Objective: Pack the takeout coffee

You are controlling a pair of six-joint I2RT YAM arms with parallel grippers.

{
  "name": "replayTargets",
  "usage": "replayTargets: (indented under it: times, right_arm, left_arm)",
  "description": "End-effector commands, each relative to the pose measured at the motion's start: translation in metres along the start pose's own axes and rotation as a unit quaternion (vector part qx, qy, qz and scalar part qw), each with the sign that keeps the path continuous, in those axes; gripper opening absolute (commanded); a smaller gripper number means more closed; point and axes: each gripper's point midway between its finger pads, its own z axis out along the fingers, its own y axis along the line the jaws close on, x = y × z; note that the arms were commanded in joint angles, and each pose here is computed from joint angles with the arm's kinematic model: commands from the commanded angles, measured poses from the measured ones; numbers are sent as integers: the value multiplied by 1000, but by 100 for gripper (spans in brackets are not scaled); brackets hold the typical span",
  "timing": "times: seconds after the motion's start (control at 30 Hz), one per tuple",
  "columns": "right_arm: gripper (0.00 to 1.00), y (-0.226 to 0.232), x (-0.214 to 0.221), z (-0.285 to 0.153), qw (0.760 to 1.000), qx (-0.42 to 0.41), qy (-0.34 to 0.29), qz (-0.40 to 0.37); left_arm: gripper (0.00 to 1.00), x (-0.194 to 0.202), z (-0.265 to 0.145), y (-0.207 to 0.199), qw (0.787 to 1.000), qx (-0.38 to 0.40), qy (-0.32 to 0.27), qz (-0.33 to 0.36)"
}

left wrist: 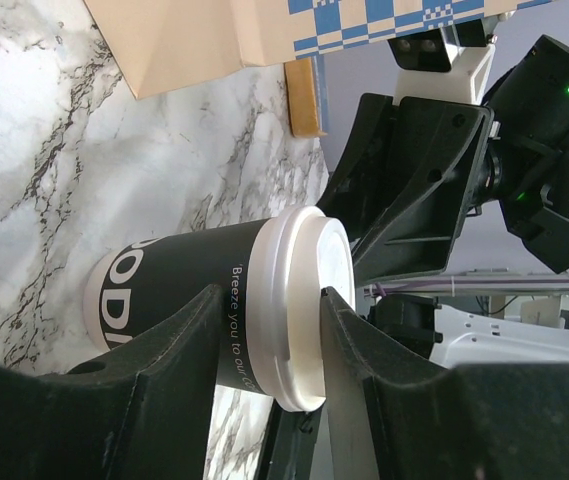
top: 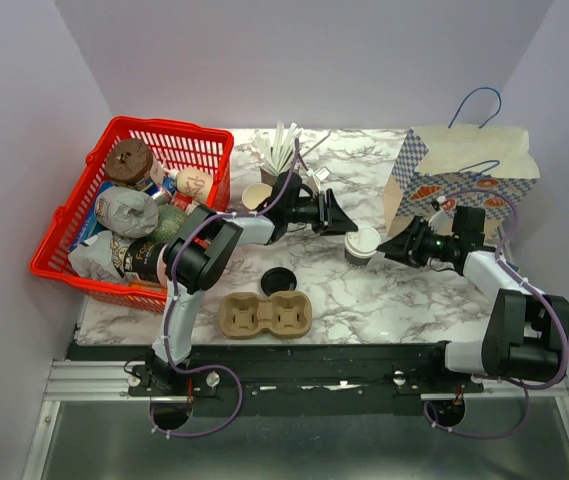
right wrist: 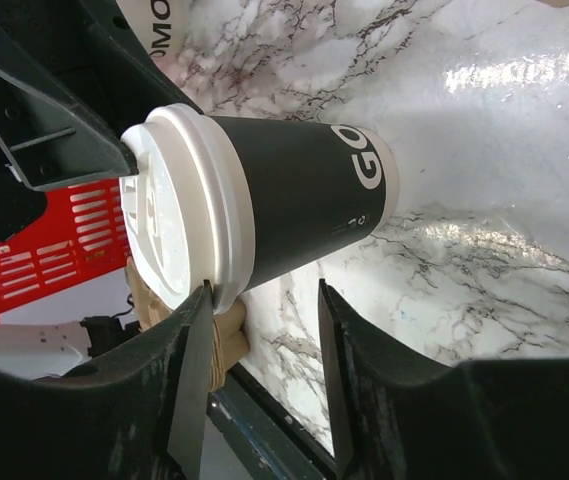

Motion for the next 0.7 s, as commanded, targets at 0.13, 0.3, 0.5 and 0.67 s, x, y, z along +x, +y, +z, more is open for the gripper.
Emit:
replayTargets:
  times: [0.13,0.3,0.5,0.67]
  right_arm:
    - [66,-36,24,-5,998,65,-3,-16]
    - [77,-3,14,-12,997,3,-26,-71]
    - [81,15,-4,-14,994,-29,-53,-90]
    - [82,31,-20,-19,989,-43,-68,-127]
  left_arm:
    - [60,-1,0,16,1000,-2,3,6]
    - [66,-16,-1,-24,997,51,-3,53]
    - [74,-27,-4,-32,995,24,-7,95]
    - [75,-33,-7,-29,993,-12,-6,114]
